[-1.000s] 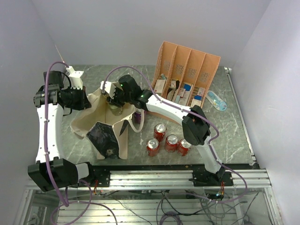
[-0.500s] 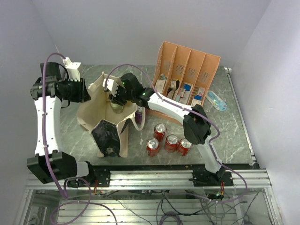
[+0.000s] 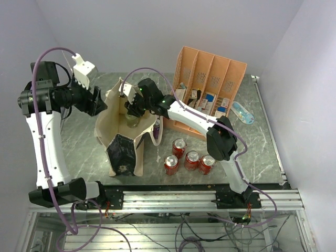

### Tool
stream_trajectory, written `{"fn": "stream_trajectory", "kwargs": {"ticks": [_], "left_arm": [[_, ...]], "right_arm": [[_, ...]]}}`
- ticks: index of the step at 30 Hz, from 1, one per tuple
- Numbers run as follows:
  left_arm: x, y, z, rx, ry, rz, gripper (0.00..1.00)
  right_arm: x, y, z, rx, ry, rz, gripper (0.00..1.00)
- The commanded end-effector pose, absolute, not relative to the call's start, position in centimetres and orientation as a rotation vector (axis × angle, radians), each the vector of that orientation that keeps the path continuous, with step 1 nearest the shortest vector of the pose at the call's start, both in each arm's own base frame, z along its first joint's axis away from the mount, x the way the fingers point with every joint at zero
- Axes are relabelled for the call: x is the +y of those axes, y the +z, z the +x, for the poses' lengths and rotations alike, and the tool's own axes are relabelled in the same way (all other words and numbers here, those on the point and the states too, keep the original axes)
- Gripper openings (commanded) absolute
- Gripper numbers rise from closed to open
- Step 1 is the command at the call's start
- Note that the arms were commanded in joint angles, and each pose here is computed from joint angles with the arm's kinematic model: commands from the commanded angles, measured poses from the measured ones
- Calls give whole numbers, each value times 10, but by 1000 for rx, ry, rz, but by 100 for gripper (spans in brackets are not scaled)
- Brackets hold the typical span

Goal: Place the beverage into the canvas bag

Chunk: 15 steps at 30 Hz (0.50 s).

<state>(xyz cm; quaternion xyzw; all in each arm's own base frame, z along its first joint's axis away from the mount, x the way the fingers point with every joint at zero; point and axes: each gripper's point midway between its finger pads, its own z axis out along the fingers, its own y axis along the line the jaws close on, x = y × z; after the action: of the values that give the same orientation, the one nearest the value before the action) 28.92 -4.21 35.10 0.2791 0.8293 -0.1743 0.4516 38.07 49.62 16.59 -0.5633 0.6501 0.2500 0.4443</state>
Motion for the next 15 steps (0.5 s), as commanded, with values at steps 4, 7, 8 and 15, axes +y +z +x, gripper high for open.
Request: {"fn": "stream_trajectory", "kwargs": {"ticks": [4, 7, 8, 15], "left_arm": [[-89, 342, 215, 2017, -554, 1012, 81], [-108, 329, 194, 2017, -604, 1114, 81], [-112, 324, 190, 2030, -615, 1133, 81], [-115, 295, 174, 2056, -598, 1270, 83]], "right_arm": [[494, 208, 375, 1599, 704, -1321, 0], [492, 203, 371, 1625, 722, -1317, 0], [492, 202, 369, 1631, 727, -1318, 0], [489, 206, 362, 1633, 735, -1315, 0]]}}
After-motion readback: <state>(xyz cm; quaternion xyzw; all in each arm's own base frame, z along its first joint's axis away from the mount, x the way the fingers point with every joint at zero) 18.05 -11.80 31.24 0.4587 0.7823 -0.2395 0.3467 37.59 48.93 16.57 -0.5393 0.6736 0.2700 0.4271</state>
